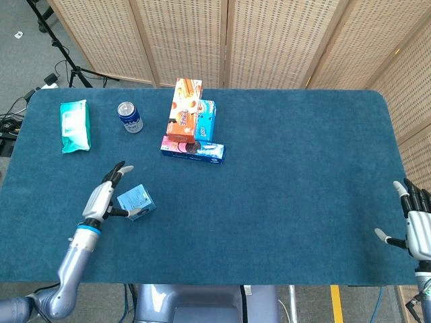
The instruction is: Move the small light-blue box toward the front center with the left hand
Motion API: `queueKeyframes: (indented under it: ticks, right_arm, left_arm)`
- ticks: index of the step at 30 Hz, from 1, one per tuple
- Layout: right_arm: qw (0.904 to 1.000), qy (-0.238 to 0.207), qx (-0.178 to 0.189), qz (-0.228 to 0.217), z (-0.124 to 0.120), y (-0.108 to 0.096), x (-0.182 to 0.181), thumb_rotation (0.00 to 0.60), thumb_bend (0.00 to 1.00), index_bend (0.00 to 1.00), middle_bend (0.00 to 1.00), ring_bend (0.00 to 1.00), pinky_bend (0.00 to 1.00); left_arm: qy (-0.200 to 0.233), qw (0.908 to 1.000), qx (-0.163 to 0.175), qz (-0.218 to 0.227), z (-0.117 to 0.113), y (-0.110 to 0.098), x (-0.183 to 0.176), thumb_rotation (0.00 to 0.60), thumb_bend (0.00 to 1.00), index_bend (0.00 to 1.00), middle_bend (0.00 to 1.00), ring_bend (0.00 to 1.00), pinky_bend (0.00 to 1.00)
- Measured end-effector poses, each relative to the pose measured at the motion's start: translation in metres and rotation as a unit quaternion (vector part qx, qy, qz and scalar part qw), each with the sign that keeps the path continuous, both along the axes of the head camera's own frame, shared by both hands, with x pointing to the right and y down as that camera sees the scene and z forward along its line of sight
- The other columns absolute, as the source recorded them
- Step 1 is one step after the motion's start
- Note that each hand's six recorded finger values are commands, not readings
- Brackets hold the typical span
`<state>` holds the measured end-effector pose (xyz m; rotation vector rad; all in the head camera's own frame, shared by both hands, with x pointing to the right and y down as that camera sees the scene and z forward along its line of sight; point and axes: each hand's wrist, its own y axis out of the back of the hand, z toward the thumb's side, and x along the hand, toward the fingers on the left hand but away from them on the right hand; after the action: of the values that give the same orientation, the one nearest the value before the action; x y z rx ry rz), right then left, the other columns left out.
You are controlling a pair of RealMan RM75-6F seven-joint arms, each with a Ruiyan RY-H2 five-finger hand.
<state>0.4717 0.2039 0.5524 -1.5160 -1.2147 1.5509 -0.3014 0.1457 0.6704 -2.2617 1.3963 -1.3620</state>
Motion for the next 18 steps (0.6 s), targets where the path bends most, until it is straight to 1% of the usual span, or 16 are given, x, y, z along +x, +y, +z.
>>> queueKeyframes:
  ticks: [2,4,6,10,12,14,18]
  right_arm:
    - [1.0,0.0,0.0,0.001,0.0,0.0,0.001,0.6,0.0,0.0,0.0,0.0,0.0]
    - [1.0,0.0,0.0,0.002,0.0,0.0,0.001,0.6,0.0,0.0,0.0,0.0,0.0]
    - [1.0,0.0,0.0,0.002,0.0,0.0,0.001,0.6,0.0,0.0,0.0,0.0,0.0]
    - [1.0,0.0,0.0,0.003,0.0,0.0,0.002,0.6,0.0,0.0,0.0,0.0,0.0]
    - [1.0,0.0,0.0,0.004,0.0,-0.001,0.002,0.6,0.0,0.0,0.0,0.0,0.0]
    - [1.0,0.0,0.0,0.004,0.0,-0.001,0.002,0.6,0.0,0.0,0.0,0.0,0.0]
    - [1.0,0.0,-0.001,0.004,0.001,-0.001,0.002,0.6,0.0,0.0,0.0,0.0,0.0]
  left_arm:
    - [-0.005,0.9998,-0.019,0.004,0.002,-0.003,0.011,0.6,0.0,0.14,0.0,0.0,0.0]
    - [-0.001,0.9995,-0.03,0.009,0.002,-0.007,0.022,0.6,0.0,0.14,0.0,0.0,0.0]
    - [0.001,0.9993,-0.035,0.014,0.003,-0.009,0.032,0.6,0.0,0.14,0.0,0.0,0.0]
    - [-0.006,0.9991,-0.04,0.013,0.006,-0.009,0.036,0.6,0.0,0.14,0.0,0.0,0.0]
    - [-0.01,0.9988,-0.047,0.006,0.01,-0.008,0.035,0.6,0.0,0.14,0.0,0.0,0.03]
    - [-0.016,0.9985,-0.053,0.0,0.014,-0.006,0.035,0.6,0.0,0.14,0.0,0.0,0.07]
    - [-0.029,0.9983,-0.05,-0.01,0.017,-0.006,0.033,0.6,0.0,0.14,0.0,0.01,0.14]
